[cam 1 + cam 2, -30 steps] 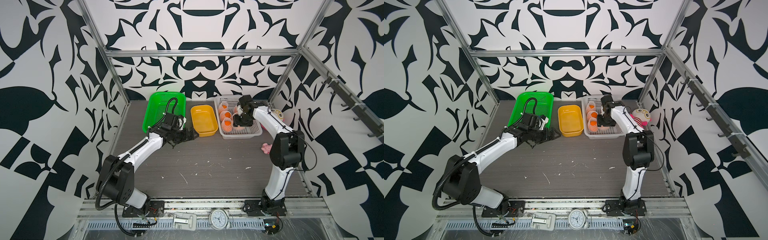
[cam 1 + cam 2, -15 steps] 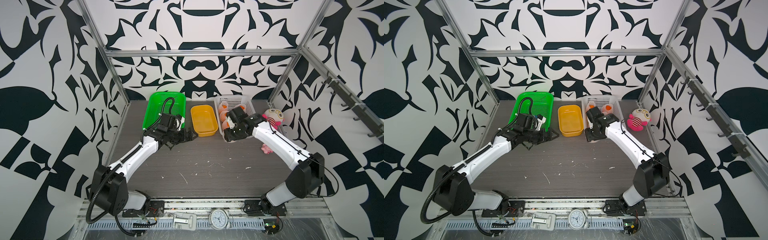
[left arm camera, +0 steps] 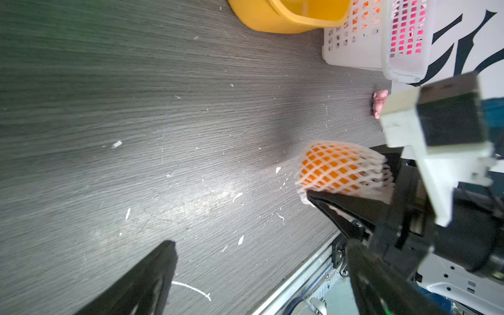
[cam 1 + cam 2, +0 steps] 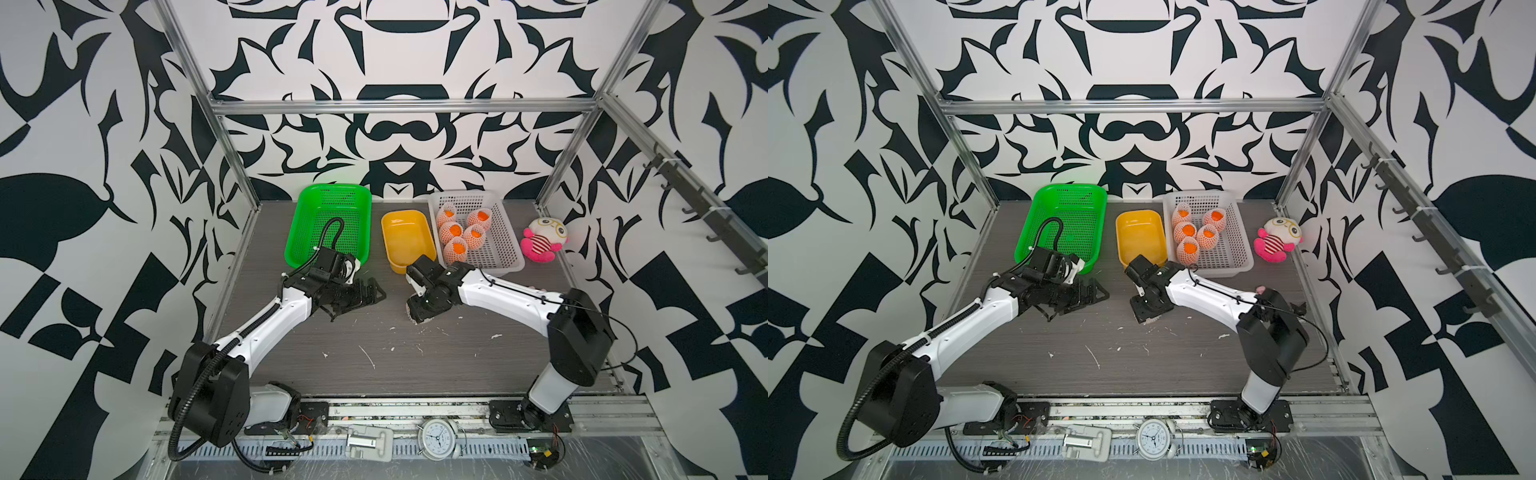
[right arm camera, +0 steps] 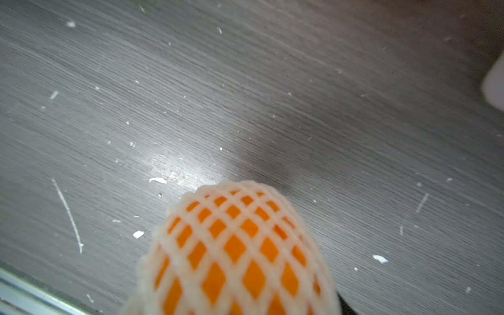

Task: Remove foam nets from oranges
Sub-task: Place the orange at the center of the board.

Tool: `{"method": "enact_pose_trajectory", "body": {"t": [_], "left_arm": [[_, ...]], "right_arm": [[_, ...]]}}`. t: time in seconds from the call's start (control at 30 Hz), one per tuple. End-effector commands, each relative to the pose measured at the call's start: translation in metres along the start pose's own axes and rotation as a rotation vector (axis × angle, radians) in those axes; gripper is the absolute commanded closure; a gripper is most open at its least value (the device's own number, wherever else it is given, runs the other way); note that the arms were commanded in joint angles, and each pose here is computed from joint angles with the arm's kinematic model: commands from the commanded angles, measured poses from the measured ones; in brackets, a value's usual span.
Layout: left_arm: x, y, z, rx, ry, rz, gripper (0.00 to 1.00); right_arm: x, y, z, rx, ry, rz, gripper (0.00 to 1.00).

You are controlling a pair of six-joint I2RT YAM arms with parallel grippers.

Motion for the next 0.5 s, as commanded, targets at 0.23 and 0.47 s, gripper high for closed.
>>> {"method": "enact_pose_trajectory", "body": {"t": [0.23, 0.47], "left_arm": [[0.001, 0.01, 0.006, 0.031, 0.013, 0.006, 0.0], [-0.002, 0.012, 0.006, 0.036, 0.026, 0.014, 0.0]], "right_arm": [[-0.023, 0.013, -0.002, 0.001, 0.02, -0.018, 0.48], [-0.023, 0.012, 0.0, 0.001, 0.03, -0.018, 0.38]]}}
Point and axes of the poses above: each gripper's point midway between its finger pads, its own x axis back along the fingers, its own y axis along the line the jaws close on, z = x × y, the point moved 6 cm from there along x, back along the fingers, and after that the axes turned 12 degrees about -x, right-handed, at the moved point
